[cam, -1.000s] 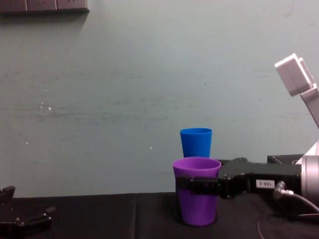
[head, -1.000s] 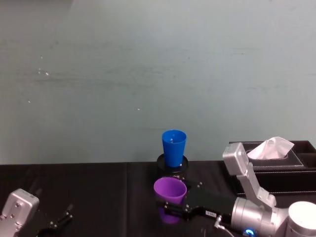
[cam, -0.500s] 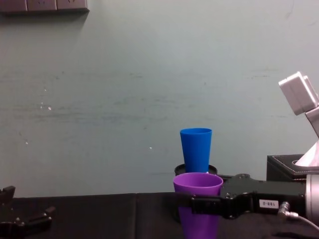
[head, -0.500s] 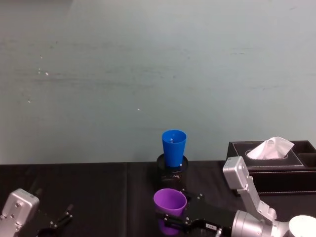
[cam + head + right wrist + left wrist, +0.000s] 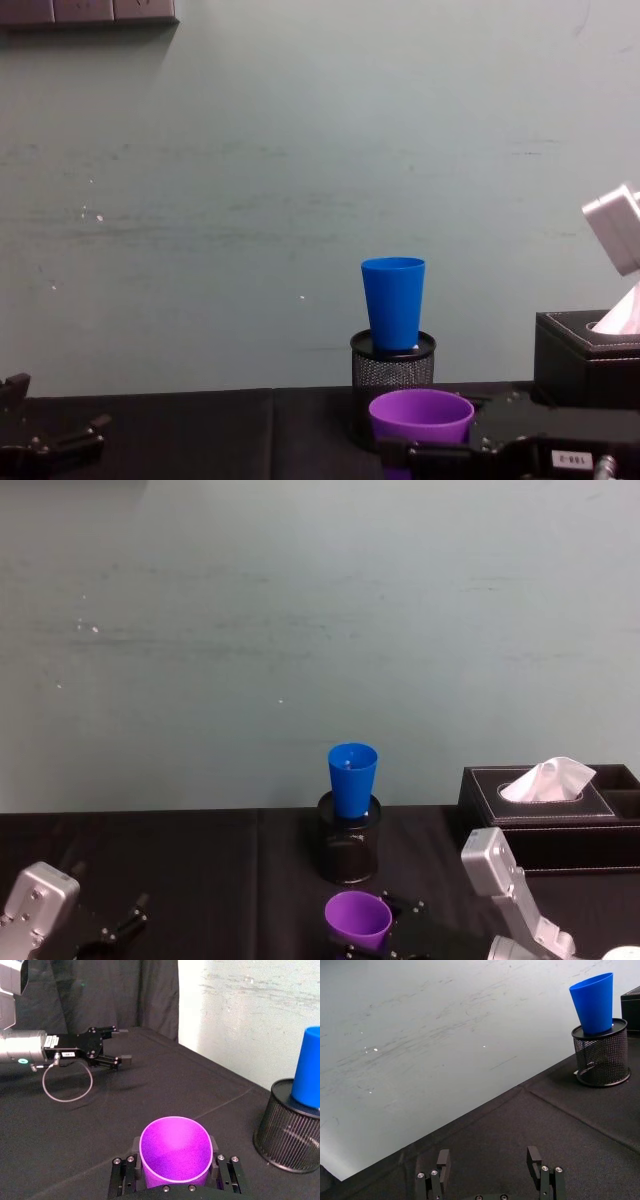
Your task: Pick up one cup with a gripper and tap it against the other cup.
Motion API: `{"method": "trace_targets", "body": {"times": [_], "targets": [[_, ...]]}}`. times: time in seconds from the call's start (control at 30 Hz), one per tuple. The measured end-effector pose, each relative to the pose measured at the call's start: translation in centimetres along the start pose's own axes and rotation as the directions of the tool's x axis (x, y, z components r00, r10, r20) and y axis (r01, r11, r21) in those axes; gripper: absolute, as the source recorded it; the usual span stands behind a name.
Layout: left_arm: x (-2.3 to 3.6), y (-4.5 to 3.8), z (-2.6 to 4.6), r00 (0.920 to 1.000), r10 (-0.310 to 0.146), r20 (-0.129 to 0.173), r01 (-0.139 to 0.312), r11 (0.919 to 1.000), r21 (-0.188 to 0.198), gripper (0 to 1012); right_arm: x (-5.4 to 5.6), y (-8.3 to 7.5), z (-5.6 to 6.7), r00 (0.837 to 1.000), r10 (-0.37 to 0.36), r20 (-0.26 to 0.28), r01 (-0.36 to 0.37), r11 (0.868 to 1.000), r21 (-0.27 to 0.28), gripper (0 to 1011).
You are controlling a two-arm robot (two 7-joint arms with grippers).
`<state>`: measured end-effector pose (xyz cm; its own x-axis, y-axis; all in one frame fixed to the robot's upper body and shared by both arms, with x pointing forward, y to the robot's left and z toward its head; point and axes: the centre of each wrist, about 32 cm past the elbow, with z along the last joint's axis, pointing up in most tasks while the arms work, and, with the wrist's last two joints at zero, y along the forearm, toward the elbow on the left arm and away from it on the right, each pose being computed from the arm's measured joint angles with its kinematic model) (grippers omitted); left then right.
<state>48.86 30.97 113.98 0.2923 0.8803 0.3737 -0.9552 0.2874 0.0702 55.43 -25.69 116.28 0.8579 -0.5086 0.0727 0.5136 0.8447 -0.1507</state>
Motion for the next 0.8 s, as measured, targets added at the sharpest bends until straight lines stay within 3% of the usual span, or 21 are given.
{"method": "trace_targets", "body": {"times": [0.43, 0.8], "targets": [[0.0, 0.0, 0.0, 1.0, 0.0, 0.0, 0.0, 1.0, 0.0, 1000, 0.1, 0.2, -2.2, 0.999, -0.009, -0.031, 0.009, 1.0, -0.001, 734], [0.0, 0.0, 0.0, 1.0, 0.0, 0.0, 0.0, 1.0, 0.0, 1000, 0.2, 0.2, -3.2, 0.999, -0.021, -0.039, 0.021, 1.0, 0.003, 734]]}}
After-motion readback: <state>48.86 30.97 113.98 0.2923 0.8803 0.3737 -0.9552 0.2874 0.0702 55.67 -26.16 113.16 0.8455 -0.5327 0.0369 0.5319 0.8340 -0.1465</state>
